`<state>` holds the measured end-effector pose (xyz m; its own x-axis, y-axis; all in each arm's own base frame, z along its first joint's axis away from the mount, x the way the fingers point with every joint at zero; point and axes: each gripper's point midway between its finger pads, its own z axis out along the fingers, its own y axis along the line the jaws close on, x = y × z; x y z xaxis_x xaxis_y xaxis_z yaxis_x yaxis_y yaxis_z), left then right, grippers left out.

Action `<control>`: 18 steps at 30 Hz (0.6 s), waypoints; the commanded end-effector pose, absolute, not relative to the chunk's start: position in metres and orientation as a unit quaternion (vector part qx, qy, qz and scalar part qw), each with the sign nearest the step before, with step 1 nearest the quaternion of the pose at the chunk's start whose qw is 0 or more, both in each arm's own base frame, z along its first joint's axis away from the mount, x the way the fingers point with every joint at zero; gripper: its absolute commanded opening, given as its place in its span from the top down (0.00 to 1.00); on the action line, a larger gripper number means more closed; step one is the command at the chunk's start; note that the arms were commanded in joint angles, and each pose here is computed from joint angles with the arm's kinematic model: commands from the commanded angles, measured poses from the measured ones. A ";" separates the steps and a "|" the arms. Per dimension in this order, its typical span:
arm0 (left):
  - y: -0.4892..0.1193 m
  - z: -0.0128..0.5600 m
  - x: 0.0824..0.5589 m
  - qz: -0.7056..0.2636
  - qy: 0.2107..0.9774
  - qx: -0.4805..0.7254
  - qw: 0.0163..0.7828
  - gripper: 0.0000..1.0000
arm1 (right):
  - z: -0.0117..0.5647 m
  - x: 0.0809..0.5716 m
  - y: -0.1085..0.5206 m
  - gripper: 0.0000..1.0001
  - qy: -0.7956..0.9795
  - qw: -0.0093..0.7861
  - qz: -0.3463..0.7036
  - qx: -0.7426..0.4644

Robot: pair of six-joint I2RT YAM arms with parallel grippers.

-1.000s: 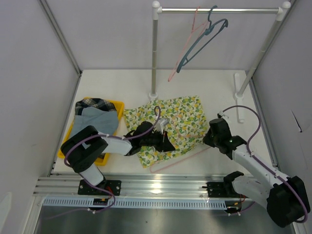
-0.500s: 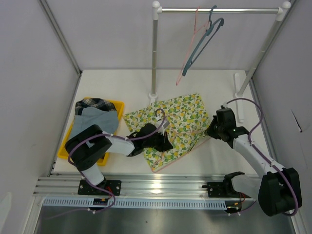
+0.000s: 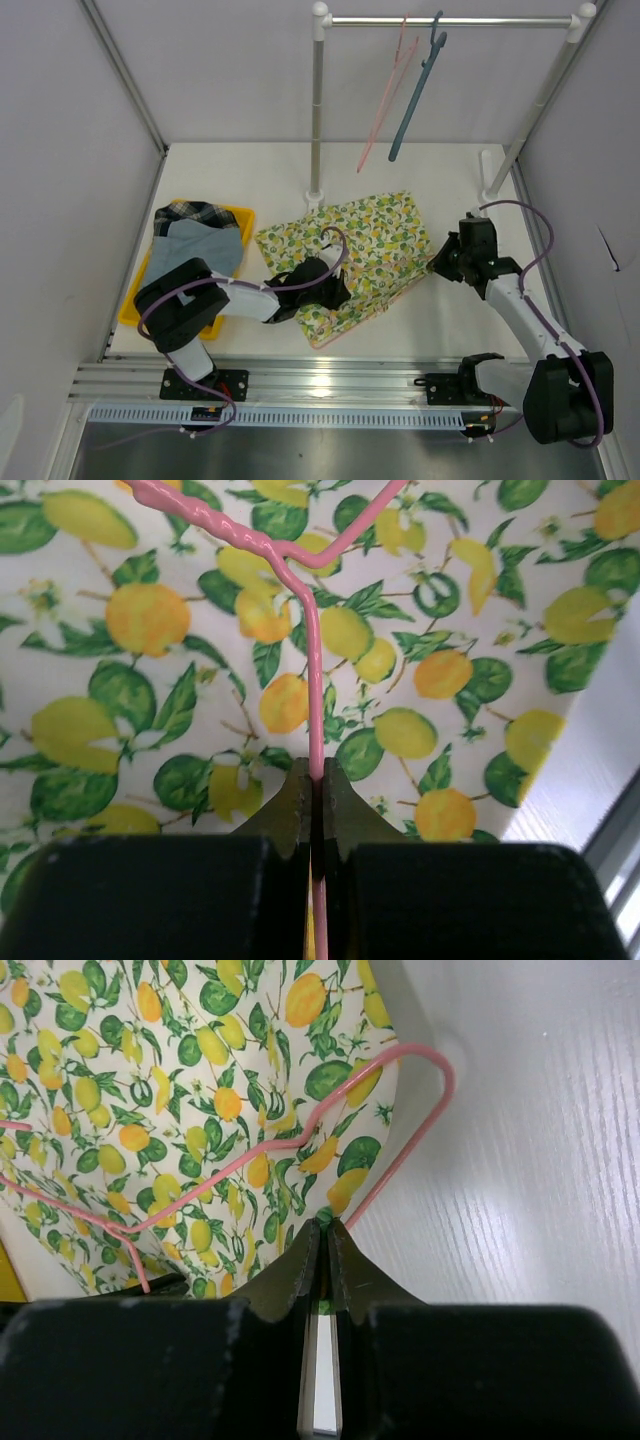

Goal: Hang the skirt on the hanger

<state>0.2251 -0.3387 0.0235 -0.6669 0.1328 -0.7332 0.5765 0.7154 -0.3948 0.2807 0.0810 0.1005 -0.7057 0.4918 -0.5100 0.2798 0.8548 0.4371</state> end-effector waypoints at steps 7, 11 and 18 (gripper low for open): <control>-0.316 0.019 0.226 -0.265 0.851 0.222 0.395 1.00 | 0.132 0.296 0.064 0.86 0.886 0.359 0.191 0.224; -0.318 0.022 0.221 -0.265 0.846 0.237 0.398 1.00 | 0.131 0.297 0.054 0.84 0.890 0.357 0.171 0.225; -0.321 0.022 0.215 -0.271 0.838 0.247 0.405 1.00 | 0.138 0.300 0.054 0.80 0.890 0.357 0.182 0.217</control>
<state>0.2186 -0.3223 0.0186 -0.5928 0.1662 -0.7880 0.5993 0.7446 -0.2938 0.2886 0.0520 0.1128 -0.6667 0.5442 -0.5093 0.3167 0.8254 0.4674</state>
